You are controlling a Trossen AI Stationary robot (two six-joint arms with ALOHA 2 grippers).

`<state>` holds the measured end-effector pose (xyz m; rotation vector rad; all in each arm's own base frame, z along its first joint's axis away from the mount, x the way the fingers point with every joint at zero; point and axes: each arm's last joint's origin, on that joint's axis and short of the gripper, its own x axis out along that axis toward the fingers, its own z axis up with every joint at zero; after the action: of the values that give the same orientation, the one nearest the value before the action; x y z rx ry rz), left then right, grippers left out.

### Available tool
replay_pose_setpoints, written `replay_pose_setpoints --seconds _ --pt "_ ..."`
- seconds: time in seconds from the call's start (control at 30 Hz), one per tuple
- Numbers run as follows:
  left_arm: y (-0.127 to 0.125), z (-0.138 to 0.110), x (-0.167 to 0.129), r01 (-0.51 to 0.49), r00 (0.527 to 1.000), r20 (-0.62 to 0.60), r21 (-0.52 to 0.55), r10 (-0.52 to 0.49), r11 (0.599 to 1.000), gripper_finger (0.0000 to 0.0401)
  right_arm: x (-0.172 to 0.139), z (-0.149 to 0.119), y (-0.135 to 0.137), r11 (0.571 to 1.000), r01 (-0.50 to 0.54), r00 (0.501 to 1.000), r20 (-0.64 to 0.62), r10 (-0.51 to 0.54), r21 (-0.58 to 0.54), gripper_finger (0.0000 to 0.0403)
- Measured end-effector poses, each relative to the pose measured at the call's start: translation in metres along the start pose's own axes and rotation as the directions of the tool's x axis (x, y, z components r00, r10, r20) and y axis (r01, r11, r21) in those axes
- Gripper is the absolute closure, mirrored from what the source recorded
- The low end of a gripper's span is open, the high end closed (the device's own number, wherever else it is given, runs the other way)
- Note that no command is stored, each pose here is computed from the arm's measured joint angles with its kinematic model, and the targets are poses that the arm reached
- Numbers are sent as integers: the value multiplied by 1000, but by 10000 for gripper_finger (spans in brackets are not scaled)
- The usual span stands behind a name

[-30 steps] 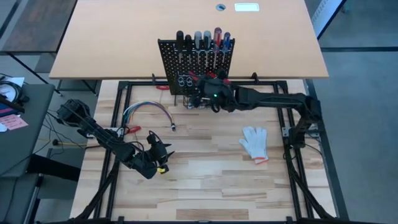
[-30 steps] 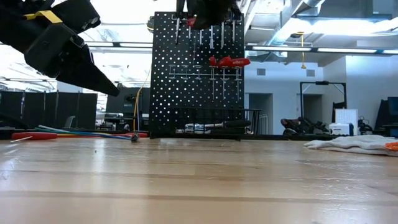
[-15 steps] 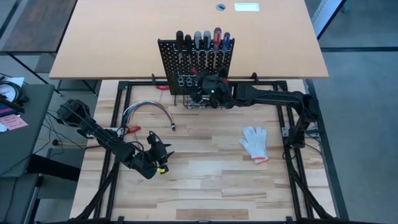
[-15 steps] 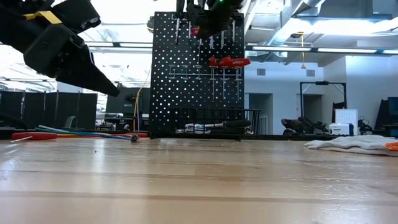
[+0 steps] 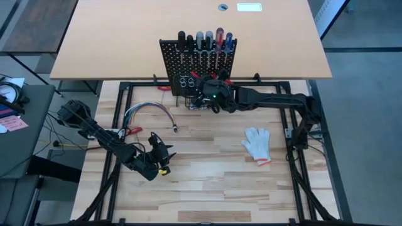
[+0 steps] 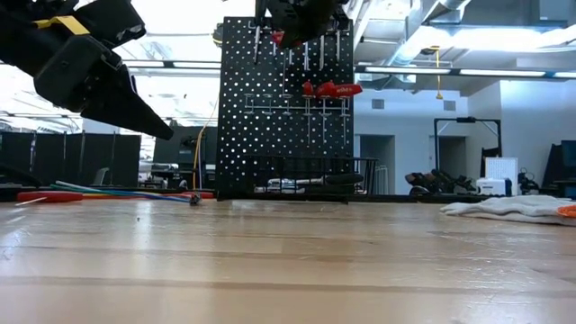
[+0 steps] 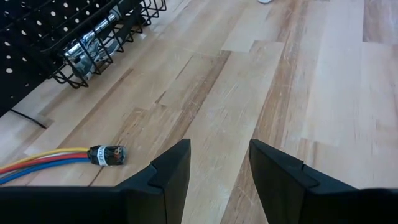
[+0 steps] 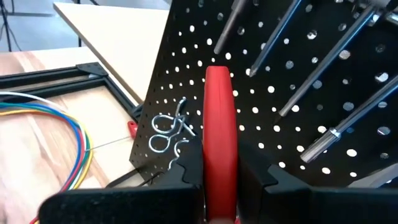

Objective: Hang tools onto peg board
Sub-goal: Hang the bottom red hex key onto the black pegboard

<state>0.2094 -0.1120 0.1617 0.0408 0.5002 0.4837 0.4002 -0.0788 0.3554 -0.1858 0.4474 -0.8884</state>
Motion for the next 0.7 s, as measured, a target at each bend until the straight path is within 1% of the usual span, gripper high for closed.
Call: replay_pose_setpoints --seconds 0.23,0.5,0.7 --pt "0 0 0 0 1000 0 -1 0 1000 242 -4 4 -1 1000 -5 1000 -7 5 3 358" --pt "0 0 0 0 1000 0 -2 0 1000 242 2 -5 -8 1000 3 996 -90 0 29 358" --pt "0 0 0 1 1000 1 -4 -1 1000 242 14 -8 -19 995 -56 992 -111 65 80 358"
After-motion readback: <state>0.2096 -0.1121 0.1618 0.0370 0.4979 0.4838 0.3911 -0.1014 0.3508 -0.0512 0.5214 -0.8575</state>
